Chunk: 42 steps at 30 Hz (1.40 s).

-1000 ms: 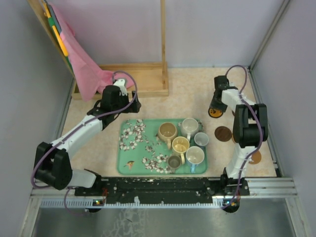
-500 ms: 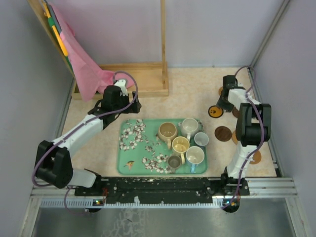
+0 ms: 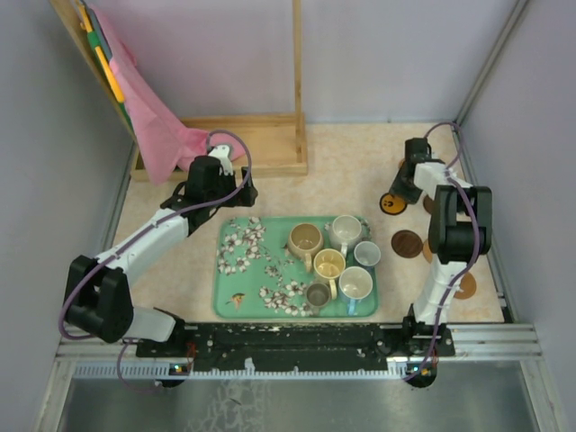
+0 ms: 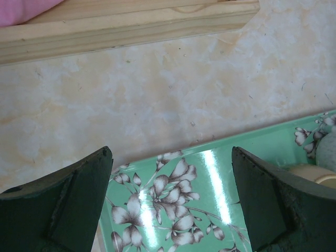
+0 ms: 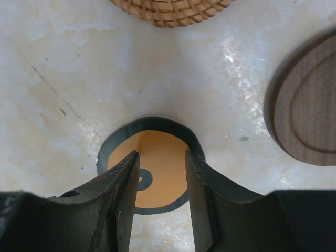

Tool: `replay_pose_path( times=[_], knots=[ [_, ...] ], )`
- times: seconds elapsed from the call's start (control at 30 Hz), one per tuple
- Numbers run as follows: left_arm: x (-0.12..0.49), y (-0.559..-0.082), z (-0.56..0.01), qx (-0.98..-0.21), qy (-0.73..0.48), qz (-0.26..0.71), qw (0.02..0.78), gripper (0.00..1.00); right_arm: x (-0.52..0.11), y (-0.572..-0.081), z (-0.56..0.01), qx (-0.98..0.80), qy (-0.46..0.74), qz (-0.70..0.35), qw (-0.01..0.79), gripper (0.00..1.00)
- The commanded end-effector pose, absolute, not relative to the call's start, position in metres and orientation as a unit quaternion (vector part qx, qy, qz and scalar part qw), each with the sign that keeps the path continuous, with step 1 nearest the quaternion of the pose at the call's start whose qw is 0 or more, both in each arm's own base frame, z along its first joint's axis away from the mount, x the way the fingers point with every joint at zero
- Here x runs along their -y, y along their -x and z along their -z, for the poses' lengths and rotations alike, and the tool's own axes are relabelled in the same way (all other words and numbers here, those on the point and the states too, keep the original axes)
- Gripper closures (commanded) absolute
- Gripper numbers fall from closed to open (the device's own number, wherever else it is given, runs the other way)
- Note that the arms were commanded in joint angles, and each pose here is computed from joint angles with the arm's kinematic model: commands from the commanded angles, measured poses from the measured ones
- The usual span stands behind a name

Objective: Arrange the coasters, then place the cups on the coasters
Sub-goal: Move the coaster to the center of the board.

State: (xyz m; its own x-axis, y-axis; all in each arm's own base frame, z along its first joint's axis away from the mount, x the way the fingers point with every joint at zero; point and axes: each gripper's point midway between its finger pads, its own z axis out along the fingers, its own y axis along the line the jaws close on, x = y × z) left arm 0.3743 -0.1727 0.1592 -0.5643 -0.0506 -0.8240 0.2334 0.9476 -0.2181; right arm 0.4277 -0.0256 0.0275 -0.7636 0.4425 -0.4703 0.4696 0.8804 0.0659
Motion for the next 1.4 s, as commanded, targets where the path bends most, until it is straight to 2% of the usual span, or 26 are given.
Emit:
replay_pose_path(
  times=[0.0,0.33,0.63,0.87,1.37],
  knots=[
    [0.173,-0.375,-0.166,-0.868,-0.052,0.155,0.47,0.0,0.0,-0.421,-0.007,-0.947,-0.237,-0.02,0.214,0.59],
    [0.175,-0.374,-0.164,-0.869,-0.05,0.159,0.466,0.0,-0.033,-0.416,-0.004,-0.955,-0.204,-0.026,0.211,0.6],
    [0.174,-0.372,-0.164,-0.869,-0.049,0.158,0.465,0.0,-0.002,-0.417,-0.035,-0.942,-0.224,0.002,0.25,0.56],
    [0.174,-0.37,-0.164,-0.869,-0.049,0.16,0.465,0.0,0.031,-0.402,-0.032,-0.934,-0.255,0.016,0.25,0.56],
    [0.173,-0.371,-0.163,-0.87,-0.05,0.158,0.465,0.0,0.02,-0.405,-0.014,-0.936,-0.26,-0.031,0.235,0.54]
  ],
)
